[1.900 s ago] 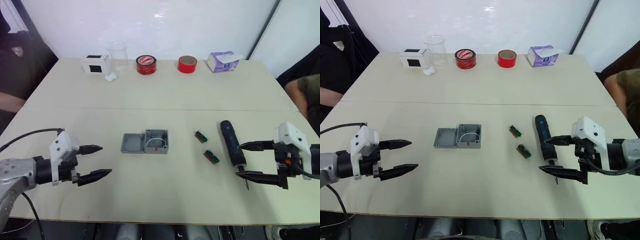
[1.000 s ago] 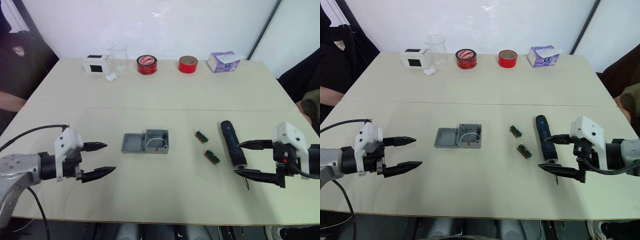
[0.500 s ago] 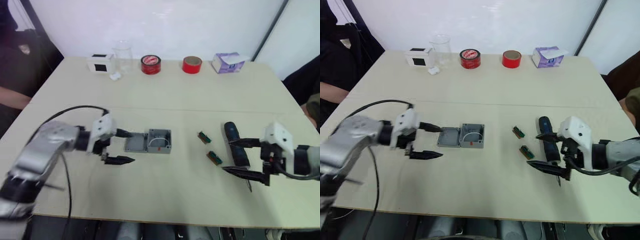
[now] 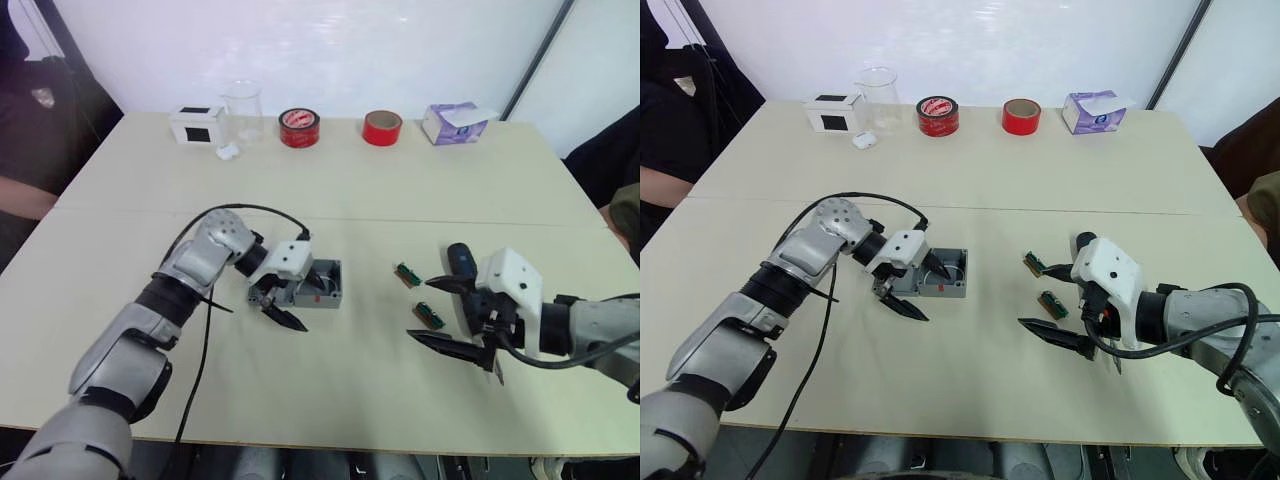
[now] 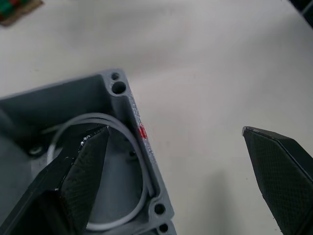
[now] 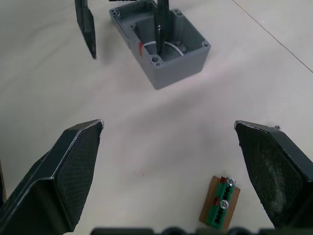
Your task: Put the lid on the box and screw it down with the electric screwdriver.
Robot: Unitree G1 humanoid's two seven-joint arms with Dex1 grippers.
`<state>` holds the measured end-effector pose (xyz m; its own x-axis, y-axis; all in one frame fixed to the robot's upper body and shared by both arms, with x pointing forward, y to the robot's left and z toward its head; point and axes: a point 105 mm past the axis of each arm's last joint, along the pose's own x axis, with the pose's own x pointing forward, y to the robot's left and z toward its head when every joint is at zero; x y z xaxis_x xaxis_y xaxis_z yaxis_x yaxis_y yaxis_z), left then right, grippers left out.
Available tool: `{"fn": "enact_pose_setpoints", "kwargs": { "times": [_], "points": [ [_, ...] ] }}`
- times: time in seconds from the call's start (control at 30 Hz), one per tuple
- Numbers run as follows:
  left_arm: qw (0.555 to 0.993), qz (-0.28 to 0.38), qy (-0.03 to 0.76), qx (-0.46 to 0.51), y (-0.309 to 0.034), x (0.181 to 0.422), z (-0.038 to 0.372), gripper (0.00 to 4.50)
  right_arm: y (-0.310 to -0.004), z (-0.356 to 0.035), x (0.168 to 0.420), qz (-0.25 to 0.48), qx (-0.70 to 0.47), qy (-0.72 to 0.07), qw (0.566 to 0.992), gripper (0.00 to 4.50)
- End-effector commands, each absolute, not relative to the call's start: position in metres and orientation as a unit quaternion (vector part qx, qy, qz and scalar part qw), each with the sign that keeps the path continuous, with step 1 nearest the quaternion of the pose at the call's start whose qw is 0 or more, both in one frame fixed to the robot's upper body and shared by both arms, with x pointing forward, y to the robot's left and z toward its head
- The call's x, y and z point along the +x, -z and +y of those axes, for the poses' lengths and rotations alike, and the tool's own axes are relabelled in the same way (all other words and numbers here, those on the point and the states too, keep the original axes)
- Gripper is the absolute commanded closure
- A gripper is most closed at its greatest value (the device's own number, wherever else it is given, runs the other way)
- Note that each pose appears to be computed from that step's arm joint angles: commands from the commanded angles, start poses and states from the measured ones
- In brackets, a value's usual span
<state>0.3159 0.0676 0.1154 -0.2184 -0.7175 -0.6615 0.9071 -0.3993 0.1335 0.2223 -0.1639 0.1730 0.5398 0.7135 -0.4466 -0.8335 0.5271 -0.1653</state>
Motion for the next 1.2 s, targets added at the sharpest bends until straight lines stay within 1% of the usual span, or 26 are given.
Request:
{"fn": "enact_pose_setpoints", "kwargs": {
  "times": [0.03, 0.07, 0.1, 0.3, 0.33, 0.4, 0.43, 0.57, 0.67, 0.73, 0.9, 1.03, 1.2],
  "points": [
    [0.521, 0.124, 0.766, 0.355, -0.123, 0.320, 0.059, 0.04, -0.182, -0.160, 0.219, 0.140, -0.190, -0.448, 0.863, 0.02],
    [0.523, 0.121, 0.764, 0.357, -0.122, 0.322, 0.056, 0.54, -0.183, -0.161, 0.219, 0.139, -0.189, -0.445, 0.864, 0.00],
    [0.523, 0.120, 0.763, 0.359, -0.121, 0.323, 0.055, 0.79, -0.183, -0.160, 0.219, 0.138, -0.188, -0.444, 0.865, 0.00],
    [0.519, 0.105, 0.770, 0.355, -0.120, 0.323, 0.044, 3.17, -0.184, -0.161, 0.218, 0.136, -0.188, -0.434, 0.870, 0.00],
    [0.514, 0.104, 0.773, 0.356, -0.120, 0.322, 0.042, 3.43, -0.184, -0.161, 0.217, 0.135, -0.188, -0.434, 0.871, 0.00],
    [0.504, 0.101, 0.779, 0.359, -0.120, 0.321, 0.040, 4.25, -0.185, -0.160, 0.217, 0.135, -0.187, -0.432, 0.872, 0.00],
    [0.496, 0.098, 0.783, 0.361, -0.120, 0.320, 0.038, 4.42, -0.185, -0.160, 0.216, 0.135, -0.187, -0.432, 0.872, 0.00],
    [0.461, 0.081, 0.799, 0.378, -0.119, 0.314, 0.031, 4.42, -0.185, -0.160, 0.215, 0.134, -0.188, -0.428, 0.874, 0.00],
    [0.413, 0.060, 0.814, 0.403, -0.117, 0.308, 0.024, 4.42, -0.186, -0.161, 0.215, 0.133, -0.189, -0.425, 0.875, 0.00],
    [0.389, 0.058, 0.819, 0.417, -0.115, 0.307, 0.023, 4.42, -0.186, -0.161, 0.214, 0.133, -0.190, -0.422, 0.876, 0.00],
    [0.346, 0.038, 0.821, 0.454, -0.113, 0.310, 0.014, 4.42, -0.186, -0.161, 0.212, 0.131, -0.189, -0.416, 0.880, 0.00],
    [0.333, 0.017, 0.823, 0.460, -0.116, 0.311, -0.001, 4.42, -0.185, -0.161, 0.208, 0.132, -0.187, -0.407, 0.884, 0.00],
    [0.336, 0.011, 0.828, 0.448, -0.118, 0.308, -0.009, 4.42, -0.184, -0.161, 0.206, 0.134, -0.186, -0.402, 0.887, 0.00]
  ]
}}
